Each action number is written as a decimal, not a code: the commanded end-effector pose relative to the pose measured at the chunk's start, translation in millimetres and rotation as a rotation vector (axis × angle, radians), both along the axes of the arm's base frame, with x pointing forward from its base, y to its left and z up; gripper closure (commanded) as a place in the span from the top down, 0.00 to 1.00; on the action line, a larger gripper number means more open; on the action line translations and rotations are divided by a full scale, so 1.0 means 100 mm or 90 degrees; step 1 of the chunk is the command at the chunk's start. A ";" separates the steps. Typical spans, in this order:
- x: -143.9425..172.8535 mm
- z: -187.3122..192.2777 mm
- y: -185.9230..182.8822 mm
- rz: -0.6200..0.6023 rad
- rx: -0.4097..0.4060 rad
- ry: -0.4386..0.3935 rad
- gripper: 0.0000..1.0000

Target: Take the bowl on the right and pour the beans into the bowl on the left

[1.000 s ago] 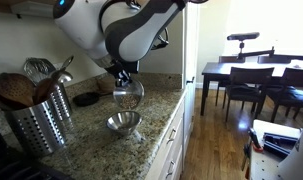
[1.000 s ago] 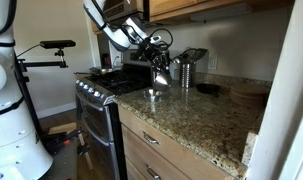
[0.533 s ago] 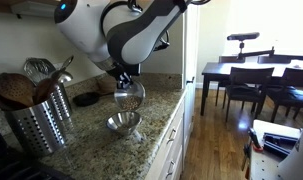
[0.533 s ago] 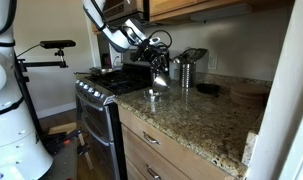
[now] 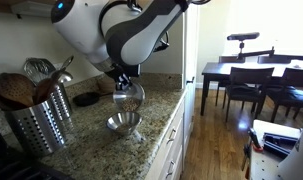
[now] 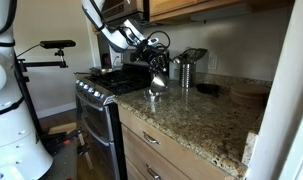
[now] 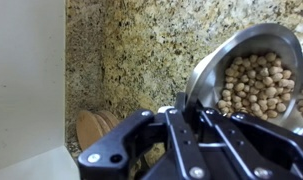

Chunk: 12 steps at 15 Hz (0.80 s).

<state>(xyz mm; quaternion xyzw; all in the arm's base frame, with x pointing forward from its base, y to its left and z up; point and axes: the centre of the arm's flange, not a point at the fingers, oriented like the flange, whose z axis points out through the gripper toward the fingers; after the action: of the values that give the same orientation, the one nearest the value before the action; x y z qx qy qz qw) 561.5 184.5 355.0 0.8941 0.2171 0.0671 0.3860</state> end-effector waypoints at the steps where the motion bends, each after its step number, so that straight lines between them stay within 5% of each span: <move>1: -0.25 0.15 -0.03 0.005 0.002 0.006 0.07; 12: -0.40 0.25 0.26 0.044 -0.001 0.001 0.07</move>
<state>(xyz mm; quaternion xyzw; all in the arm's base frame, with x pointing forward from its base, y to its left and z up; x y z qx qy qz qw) 539.8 208.5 366.3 0.8912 0.2381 0.0785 0.3780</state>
